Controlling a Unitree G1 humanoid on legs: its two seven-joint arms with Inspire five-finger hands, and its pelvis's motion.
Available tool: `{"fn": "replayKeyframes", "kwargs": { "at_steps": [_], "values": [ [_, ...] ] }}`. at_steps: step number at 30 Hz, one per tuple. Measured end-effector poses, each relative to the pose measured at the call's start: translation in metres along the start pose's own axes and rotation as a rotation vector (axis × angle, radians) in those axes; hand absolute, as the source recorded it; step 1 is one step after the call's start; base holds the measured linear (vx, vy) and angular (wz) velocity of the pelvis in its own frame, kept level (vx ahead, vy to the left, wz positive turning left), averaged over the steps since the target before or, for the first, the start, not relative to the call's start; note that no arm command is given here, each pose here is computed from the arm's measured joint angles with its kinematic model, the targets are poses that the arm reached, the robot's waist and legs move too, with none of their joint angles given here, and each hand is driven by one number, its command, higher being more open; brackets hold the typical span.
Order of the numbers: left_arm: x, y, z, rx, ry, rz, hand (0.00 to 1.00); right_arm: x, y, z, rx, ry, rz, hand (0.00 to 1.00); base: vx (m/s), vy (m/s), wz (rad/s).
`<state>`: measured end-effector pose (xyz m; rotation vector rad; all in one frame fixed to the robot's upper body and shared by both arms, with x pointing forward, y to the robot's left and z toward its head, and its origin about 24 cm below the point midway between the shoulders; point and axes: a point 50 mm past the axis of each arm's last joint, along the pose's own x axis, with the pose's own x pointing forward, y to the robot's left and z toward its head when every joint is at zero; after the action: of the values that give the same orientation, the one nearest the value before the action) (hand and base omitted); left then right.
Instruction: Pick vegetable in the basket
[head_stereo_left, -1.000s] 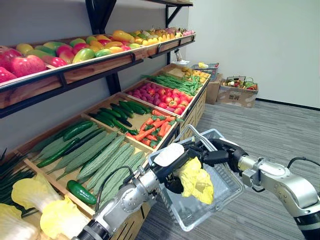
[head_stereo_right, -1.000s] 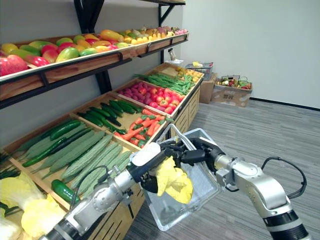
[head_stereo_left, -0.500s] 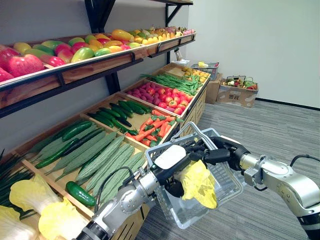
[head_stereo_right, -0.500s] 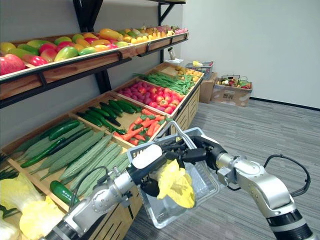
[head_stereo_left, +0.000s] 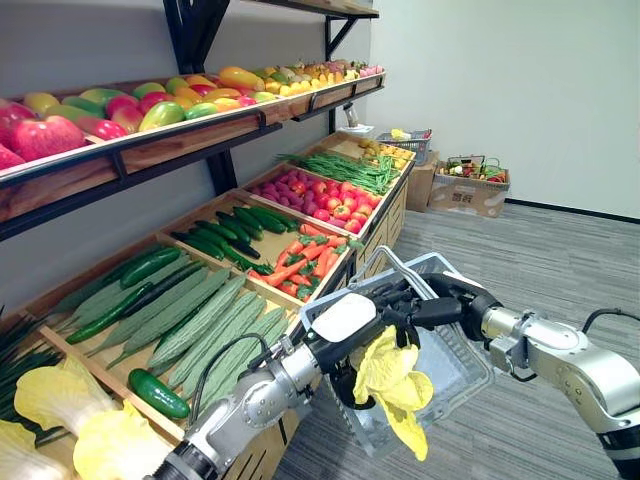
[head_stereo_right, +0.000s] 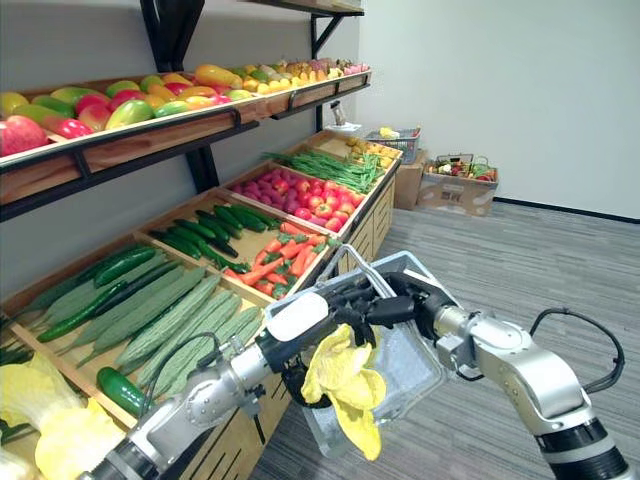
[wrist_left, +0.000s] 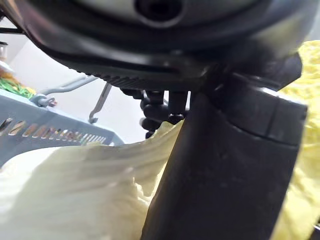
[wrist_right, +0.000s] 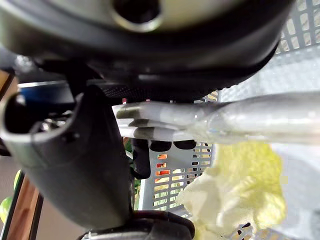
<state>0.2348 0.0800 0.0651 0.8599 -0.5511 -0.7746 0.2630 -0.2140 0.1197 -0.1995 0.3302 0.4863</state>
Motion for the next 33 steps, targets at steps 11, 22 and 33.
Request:
{"fn": "replayKeyframes", "kwargs": {
  "at_steps": [11,22,33],
  "values": [
    [-0.001,-0.002,-0.001,0.004,0.005,-0.044,1.00,-0.002,0.001,-0.009,0.016,0.027,0.000,0.00,0.00,0.000,0.00],
    [0.024,0.009,-0.010,0.179,0.008,-0.156,1.00,0.004,-0.008,-0.018,0.055,0.083,-0.054,0.00,0.00,0.000,-0.02],
    [0.060,0.035,-0.013,0.290,-0.003,-0.239,1.00,0.013,-0.024,-0.008,0.034,0.080,-0.126,0.00,-0.01,0.019,-0.07]
  ]
}}
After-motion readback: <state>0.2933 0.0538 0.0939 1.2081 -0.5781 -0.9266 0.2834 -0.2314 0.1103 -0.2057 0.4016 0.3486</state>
